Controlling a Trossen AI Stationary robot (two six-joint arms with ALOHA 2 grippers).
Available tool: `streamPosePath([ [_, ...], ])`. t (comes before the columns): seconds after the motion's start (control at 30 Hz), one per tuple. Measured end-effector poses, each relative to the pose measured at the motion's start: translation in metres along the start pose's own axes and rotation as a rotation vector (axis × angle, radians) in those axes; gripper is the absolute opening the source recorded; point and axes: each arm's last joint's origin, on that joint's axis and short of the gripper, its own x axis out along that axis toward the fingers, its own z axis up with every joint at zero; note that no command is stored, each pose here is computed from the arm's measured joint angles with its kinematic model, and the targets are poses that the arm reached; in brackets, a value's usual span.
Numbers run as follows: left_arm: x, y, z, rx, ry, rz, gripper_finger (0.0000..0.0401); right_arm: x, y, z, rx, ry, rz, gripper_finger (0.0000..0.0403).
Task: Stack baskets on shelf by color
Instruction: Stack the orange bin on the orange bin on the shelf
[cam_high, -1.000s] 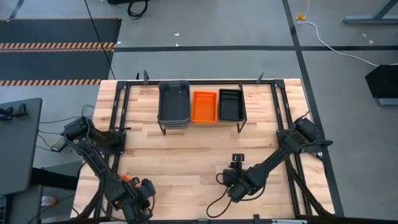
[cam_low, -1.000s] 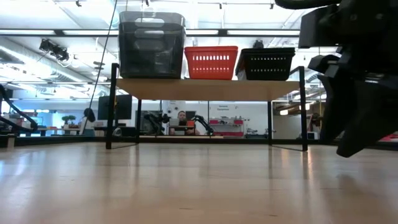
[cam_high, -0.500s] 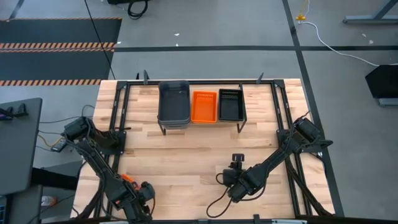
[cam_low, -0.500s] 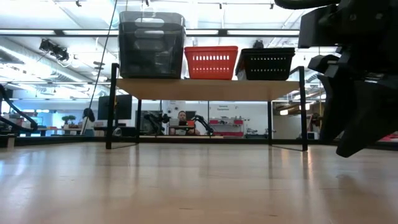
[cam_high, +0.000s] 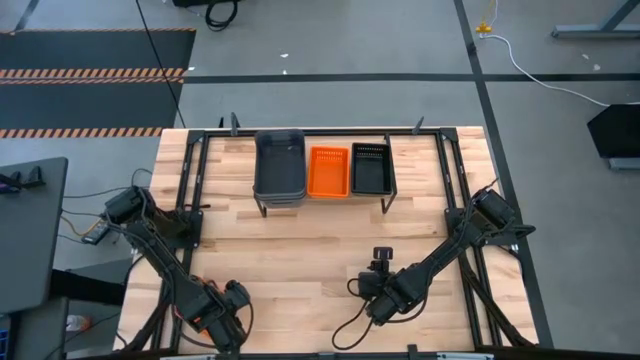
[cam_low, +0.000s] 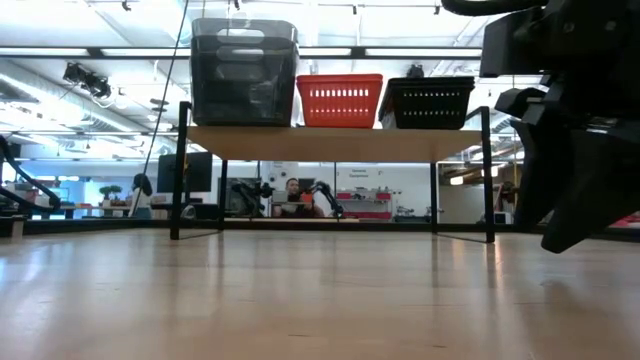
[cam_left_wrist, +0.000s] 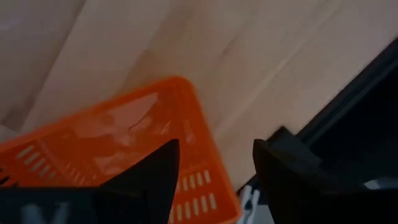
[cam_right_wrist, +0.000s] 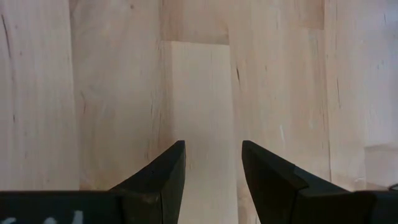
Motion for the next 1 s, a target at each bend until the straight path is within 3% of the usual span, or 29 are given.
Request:
streamPosePath([
  [0.2,0.004,0.002,-0.003,-0.038,-0.040,0.034,0.0213,0.000,0.000,0.000,0.001,-0.001,0.001,0.0165],
  [0.37,0.029,-0.004,-0.007,-0.025,-0.004,0.077,0.0211,0.000,0.000,0.000,0.003,-0.002,0.002,0.0165],
  [0.6,0.058,-0.007,0.003,0.085,0.018,0.145,0.0199,0.000,0.000,0.000,0.005,-0.003,0.003,0.0165],
  [0.77,0.058,-0.005,0.019,0.142,0.029,0.158,0.0135,0.000,0.000,0.000,0.001,-0.004,0.002,0.0165],
  [0.93,0.052,-0.004,0.044,0.173,0.035,0.156,0.0021,0.000,-0.001,0.001,-0.004,-0.042,-0.047,0.0165],
  [1.0,0.047,-0.006,0.056,0.188,0.037,0.140,0.0012,0.000,-0.002,0.002,-0.007,-0.053,-0.059,0.0165],
])
